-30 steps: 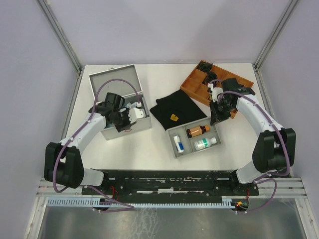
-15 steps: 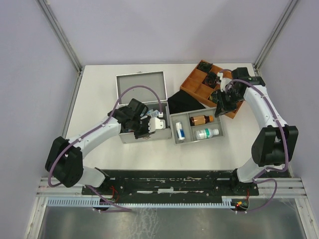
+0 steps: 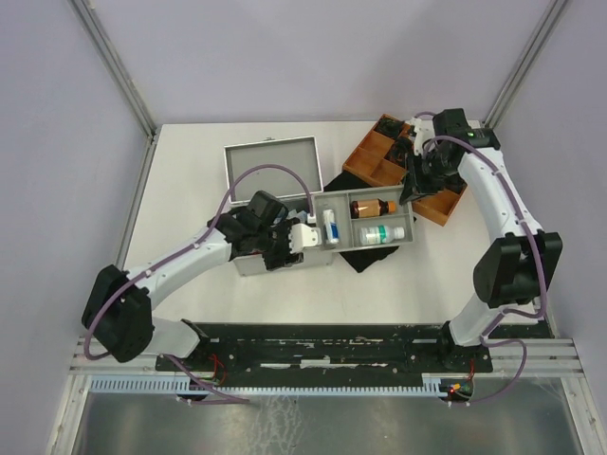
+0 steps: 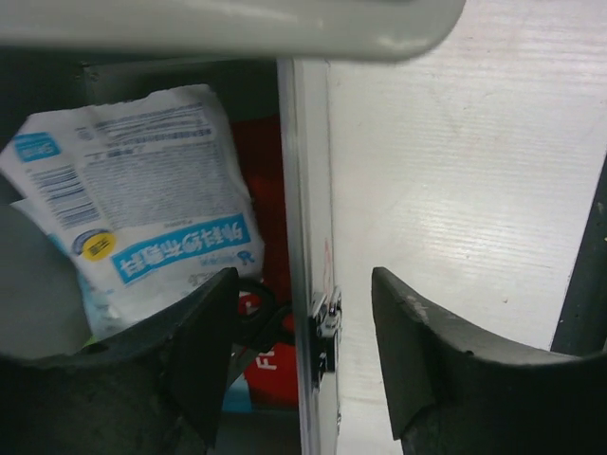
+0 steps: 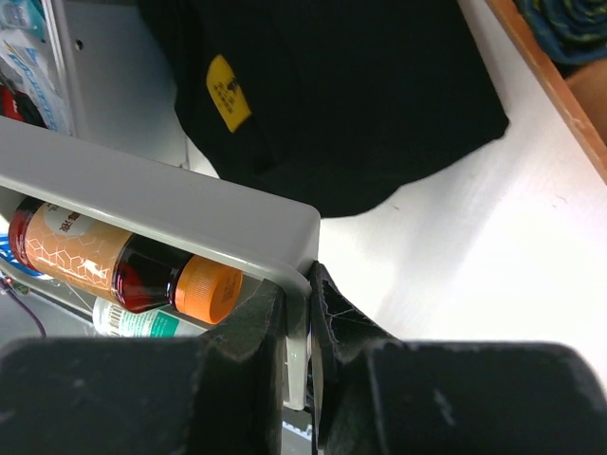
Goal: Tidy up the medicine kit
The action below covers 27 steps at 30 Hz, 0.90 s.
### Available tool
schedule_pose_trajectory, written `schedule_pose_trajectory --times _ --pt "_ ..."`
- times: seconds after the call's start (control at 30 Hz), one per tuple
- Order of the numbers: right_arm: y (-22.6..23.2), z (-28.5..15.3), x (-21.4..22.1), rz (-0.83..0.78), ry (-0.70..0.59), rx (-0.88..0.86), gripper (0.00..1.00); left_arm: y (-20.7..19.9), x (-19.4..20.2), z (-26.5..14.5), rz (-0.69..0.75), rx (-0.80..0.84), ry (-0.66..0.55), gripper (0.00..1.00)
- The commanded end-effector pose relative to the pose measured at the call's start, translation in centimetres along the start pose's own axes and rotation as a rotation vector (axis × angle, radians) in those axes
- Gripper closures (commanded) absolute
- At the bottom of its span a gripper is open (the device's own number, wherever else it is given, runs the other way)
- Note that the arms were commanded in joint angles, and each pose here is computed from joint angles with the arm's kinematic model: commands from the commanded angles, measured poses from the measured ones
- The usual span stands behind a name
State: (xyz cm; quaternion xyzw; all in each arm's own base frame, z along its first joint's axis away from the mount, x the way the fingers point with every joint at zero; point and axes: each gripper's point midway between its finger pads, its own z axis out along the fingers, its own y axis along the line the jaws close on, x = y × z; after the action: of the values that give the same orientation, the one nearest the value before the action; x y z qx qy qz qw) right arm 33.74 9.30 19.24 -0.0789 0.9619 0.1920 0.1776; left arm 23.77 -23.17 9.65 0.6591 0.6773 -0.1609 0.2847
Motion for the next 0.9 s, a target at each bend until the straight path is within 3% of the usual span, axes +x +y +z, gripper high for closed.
schedule_pose_trajectory --times 0.0,0.23,0.43,0.63,0.87 --pt "3.9 0.2 -2.8 0.026 -0.072 -0.06 1.0 1.4 -0.7 -3.5 0.008 -0.131 -0.01 0.33" --pt "7.7 2.1 -5.4 0.022 -0.117 -0.105 0.99 1.8 -0.4 -8.4 -0.006 -0.256 0.013 0.2" --pt "11.8 4.2 -6.8 0.024 -0.133 -0.176 1.0 2.6 -0.3 -12.2 -0.085 -0.353 0.039 0.19" --pt "14.3 6.2 -6.9 0.033 -0.117 -0.208 1.0 5.5 -0.9 -15.5 -0.324 -0.445 -0.063 0.2" --pt "17.0 7.4 -6.1 0.022 -0.095 -0.248 1.0 8.3 1.1 -16.0 -0.649 -0.448 -0.113 0.31"
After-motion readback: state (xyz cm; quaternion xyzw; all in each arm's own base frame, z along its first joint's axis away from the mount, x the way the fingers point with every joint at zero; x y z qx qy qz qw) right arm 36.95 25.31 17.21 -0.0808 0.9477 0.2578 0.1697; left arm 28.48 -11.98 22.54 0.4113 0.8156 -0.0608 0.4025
